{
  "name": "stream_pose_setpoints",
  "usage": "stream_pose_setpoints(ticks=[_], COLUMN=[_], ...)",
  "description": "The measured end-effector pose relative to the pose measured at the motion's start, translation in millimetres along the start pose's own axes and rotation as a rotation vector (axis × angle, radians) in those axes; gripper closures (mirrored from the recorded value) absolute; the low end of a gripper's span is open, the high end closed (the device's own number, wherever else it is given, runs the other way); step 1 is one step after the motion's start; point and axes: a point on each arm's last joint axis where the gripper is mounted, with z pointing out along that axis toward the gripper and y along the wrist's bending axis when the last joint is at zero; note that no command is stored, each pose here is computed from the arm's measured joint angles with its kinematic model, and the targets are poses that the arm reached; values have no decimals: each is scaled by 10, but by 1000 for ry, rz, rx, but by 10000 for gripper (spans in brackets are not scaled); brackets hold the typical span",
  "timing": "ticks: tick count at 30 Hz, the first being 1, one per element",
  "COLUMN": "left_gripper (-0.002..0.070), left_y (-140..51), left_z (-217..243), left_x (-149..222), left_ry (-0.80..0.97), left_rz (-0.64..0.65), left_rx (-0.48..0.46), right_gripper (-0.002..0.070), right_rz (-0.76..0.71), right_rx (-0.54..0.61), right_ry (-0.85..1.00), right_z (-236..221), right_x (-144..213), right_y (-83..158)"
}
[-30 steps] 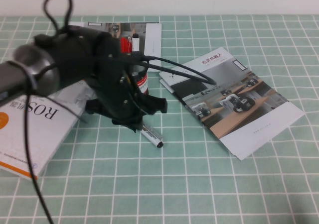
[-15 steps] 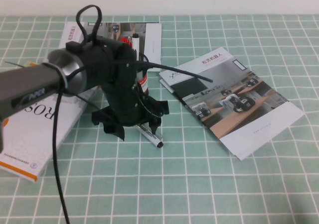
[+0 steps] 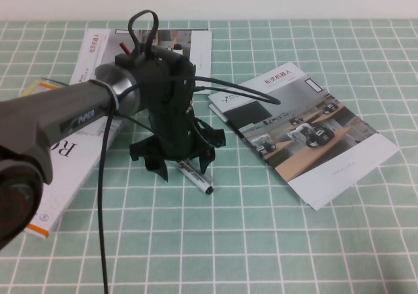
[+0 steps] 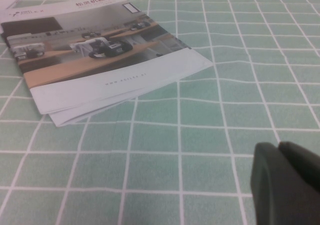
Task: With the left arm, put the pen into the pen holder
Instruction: Pick up the pen on the table
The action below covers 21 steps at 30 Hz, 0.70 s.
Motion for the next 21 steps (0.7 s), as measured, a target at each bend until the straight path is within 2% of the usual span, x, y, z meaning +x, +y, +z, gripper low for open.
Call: stream_pose_setpoints(ticks=[10, 14, 21], left_gripper=[266, 336, 456], left_y=[53, 102, 115], left_z=[-7, 52, 57], left_x=[3, 41, 50], left_ry=[16, 70, 88], left_rz=[22, 58, 147], left_rx=[-67, -127, -140], right_gripper=[696, 696, 696], right_rz=[0, 0, 0], right_rx=[0, 0, 0], right_ry=[0, 0, 0], right_z=[0, 0, 0], right_x=[0, 0, 0], right_y=[0, 0, 0])
